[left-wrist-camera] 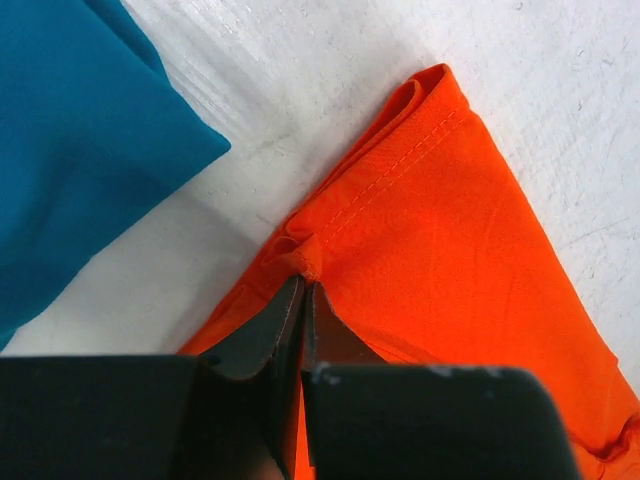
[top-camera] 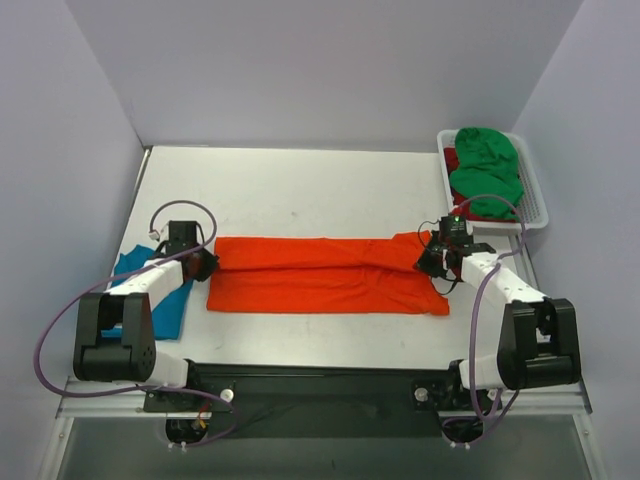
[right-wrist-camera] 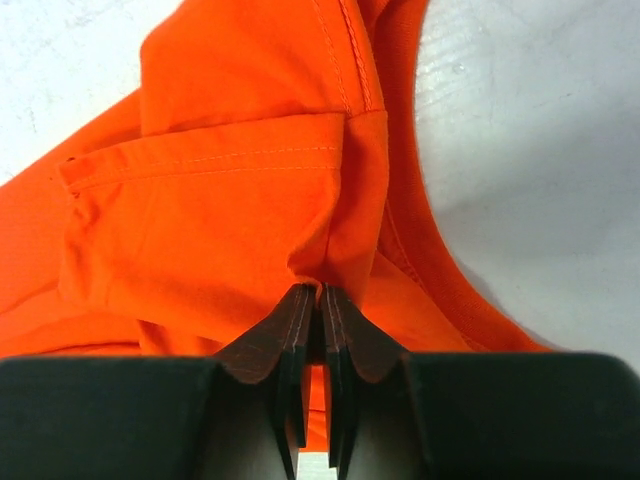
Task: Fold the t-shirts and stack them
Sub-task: Fold the other side of the tshirt into a rectangle
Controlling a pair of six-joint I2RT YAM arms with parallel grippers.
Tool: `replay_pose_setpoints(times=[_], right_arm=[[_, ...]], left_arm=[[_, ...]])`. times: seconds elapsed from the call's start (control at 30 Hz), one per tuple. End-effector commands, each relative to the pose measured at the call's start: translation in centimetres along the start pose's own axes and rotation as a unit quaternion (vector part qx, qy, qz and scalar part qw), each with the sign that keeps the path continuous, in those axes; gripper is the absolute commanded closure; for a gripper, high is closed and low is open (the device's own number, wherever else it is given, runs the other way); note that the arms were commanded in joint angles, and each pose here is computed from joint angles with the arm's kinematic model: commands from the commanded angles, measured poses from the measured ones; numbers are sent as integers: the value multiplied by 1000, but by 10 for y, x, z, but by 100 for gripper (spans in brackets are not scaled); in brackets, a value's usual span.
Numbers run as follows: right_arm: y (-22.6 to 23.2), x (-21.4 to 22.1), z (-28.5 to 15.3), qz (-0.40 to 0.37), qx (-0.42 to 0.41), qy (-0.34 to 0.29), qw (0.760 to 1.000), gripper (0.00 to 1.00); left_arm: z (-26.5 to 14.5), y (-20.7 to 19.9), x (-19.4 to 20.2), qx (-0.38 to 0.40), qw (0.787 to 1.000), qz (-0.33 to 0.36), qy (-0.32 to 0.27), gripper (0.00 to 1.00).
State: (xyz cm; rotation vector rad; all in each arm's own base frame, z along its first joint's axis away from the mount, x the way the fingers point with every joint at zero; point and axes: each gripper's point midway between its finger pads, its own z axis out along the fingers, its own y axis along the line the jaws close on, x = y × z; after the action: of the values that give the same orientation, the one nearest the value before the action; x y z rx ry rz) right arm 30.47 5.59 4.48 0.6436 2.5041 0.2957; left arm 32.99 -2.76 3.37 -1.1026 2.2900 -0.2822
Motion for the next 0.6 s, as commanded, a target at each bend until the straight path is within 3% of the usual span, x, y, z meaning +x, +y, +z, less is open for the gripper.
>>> replay_pose_setpoints(times=[0.0,0.07,0.2,0.3,0.43,0.57], right_arm=[[-4,0,-1,6,-4,-7,1000,89],[-5,1,-2,7,-8,-4,1000,84],[-6,3,-9,1,-16,-10,1000,61],[-3,0,-18,-16,-21,-17,1000,53],[14,-11,-21,-56,-10,-21,998,53],[59,-35,-21,-106,-9,-38,994,54]], left_arm=[[-7,-10,-14,34,999,-1,-32,94],[-8,-10,-15,36,999,-1,-34,86],[-14,-14,-19,48,998,1,-42,63],[-22,-24,-25,68,996,9,-50,54],[-32,-35,-27,87,994,20,-55,43],[-40,-44,-27,101,993,31,-60,43]])
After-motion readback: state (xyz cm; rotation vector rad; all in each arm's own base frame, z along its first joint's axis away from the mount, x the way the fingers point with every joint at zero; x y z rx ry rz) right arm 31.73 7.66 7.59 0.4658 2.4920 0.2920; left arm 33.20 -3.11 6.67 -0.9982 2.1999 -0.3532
